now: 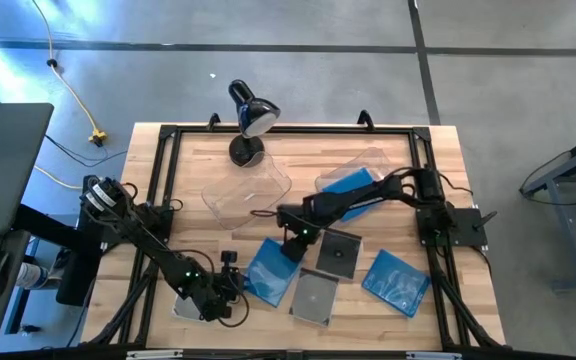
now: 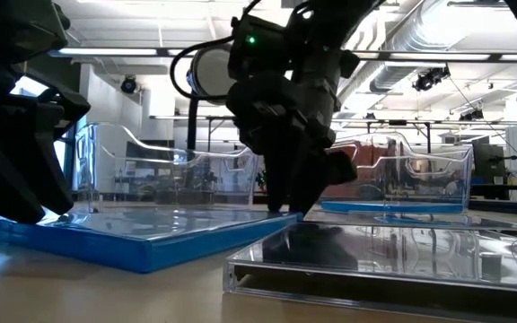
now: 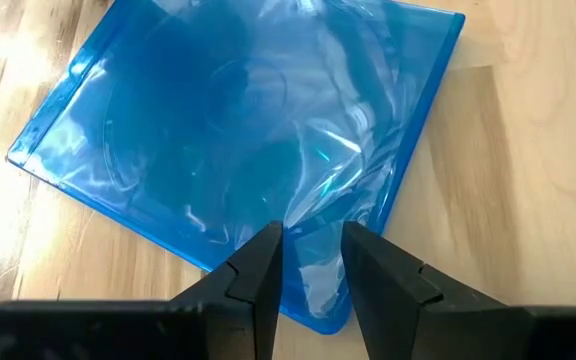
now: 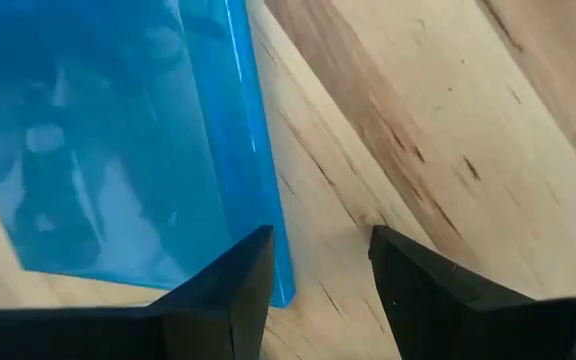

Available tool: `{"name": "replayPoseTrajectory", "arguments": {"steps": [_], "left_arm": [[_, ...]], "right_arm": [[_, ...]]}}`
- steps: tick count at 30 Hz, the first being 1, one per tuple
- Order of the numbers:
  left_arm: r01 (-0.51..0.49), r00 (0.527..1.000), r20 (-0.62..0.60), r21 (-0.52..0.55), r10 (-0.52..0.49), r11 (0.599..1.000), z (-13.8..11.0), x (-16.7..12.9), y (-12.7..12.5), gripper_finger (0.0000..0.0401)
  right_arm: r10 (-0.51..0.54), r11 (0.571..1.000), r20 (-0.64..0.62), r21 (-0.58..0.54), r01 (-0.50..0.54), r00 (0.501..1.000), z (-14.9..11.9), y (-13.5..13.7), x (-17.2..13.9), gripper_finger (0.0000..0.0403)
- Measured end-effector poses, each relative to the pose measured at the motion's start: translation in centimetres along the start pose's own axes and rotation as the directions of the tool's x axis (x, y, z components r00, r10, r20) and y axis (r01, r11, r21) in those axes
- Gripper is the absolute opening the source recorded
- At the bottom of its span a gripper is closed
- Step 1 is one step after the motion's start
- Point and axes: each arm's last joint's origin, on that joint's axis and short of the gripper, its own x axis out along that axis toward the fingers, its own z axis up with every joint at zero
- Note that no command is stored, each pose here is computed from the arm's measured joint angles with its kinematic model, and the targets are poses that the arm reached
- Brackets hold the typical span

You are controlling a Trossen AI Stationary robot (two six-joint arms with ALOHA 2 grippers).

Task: Pick & place jewel cases by type
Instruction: Put the top blue CD case into the right transparent bin

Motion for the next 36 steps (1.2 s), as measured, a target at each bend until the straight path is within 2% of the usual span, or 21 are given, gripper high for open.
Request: {"name": "replayPoseTrajectory", "arguments": {"steps": [8, 17, 20, 26, 28, 32, 36], "left_arm": [[0.002, 1.0, -0.002, -0.001, -0.002, 1.0, 0.0, 0.0, 0.0, 0.0108], [0.017, 1.0, -0.008, -0.005, -0.017, 1.0, 0.0, 0.0, -0.1, 0.0108], [0.022, 1.0, -0.009, -0.004, -0.022, 1.0, 0.0, -0.1, -0.1, 0.0108], [0.007, 1.0, 0.002, 0.004, -0.007, 1.0, 0.0, -0.1, -0.1, 0.0108], [0.003, 1.0, 0.004, 0.004, -0.003, 1.0, 0.1, -0.1, -0.1, 0.0108], [-0.006, 1.0, 0.014, 0.014, 0.006, 1.0, 0.1, -0.1, -0.1, 0.0108], [-0.029, 0.999, 0.041, 0.044, 0.027, 0.999, 0.1, -0.1, -0.2, 0.0108]], "right_arm": [[0.131, 0.991, -0.039, -0.013, -0.132, 0.991, -0.2, 0.5, 0.7, 0.0161], [0.269, 0.962, -0.009, -0.052, -0.269, 0.963, 0.4, 1.8, 0.6, 0.0161], [0.347, 0.933, -0.038, -0.083, -0.349, 0.937, 0.3, 2.5, 0.5, 0.0161], [0.474, 0.868, -0.011, -0.162, -0.469, 0.881, 0.6, 4.1, 0.2, 0.0161], [0.485, 0.862, 0.011, -0.176, -0.476, 0.874, 0.9, 4.2, 0.0, 0.0161], [0.46, 0.877, 0.022, -0.163, -0.451, 0.887, 0.8, 4.0, 0.1, 0.0159], [0.439, 0.889, 0.011, -0.152, -0.432, 0.899, 0.7, 3.8, 0.2, 0.0134]]}}
